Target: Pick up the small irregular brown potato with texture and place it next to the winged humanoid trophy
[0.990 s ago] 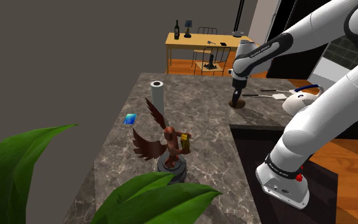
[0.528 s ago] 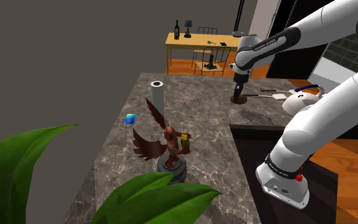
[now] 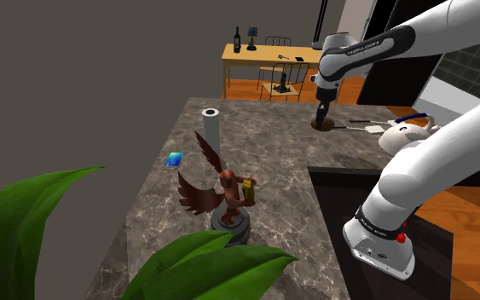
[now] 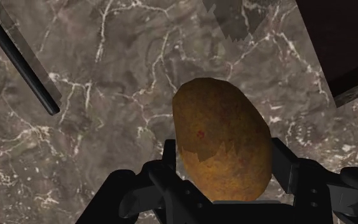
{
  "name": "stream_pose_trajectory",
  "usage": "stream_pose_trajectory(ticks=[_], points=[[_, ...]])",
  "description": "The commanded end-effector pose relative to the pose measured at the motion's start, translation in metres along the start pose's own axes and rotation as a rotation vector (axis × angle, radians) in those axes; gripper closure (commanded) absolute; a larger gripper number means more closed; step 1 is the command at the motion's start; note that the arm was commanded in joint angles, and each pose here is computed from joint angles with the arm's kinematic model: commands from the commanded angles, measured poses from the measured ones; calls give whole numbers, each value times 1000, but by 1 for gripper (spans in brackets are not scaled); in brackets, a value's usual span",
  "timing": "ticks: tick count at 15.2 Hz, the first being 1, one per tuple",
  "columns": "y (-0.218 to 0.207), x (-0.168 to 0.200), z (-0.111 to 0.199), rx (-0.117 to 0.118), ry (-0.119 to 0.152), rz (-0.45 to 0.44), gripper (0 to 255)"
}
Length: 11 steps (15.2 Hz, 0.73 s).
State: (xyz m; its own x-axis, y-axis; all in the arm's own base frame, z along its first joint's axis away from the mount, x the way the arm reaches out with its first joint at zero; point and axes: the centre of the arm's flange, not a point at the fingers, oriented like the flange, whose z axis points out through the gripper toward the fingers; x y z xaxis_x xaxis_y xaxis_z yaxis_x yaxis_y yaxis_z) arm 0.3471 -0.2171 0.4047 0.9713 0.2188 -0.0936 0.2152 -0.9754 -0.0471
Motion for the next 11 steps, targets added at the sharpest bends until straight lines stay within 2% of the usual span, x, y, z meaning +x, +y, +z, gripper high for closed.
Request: stream_pose_trajectory(ticks=[1,11], points=[[-1,0,-11,0,0,0,255],[-3,-5,-63,0,0,0,255]])
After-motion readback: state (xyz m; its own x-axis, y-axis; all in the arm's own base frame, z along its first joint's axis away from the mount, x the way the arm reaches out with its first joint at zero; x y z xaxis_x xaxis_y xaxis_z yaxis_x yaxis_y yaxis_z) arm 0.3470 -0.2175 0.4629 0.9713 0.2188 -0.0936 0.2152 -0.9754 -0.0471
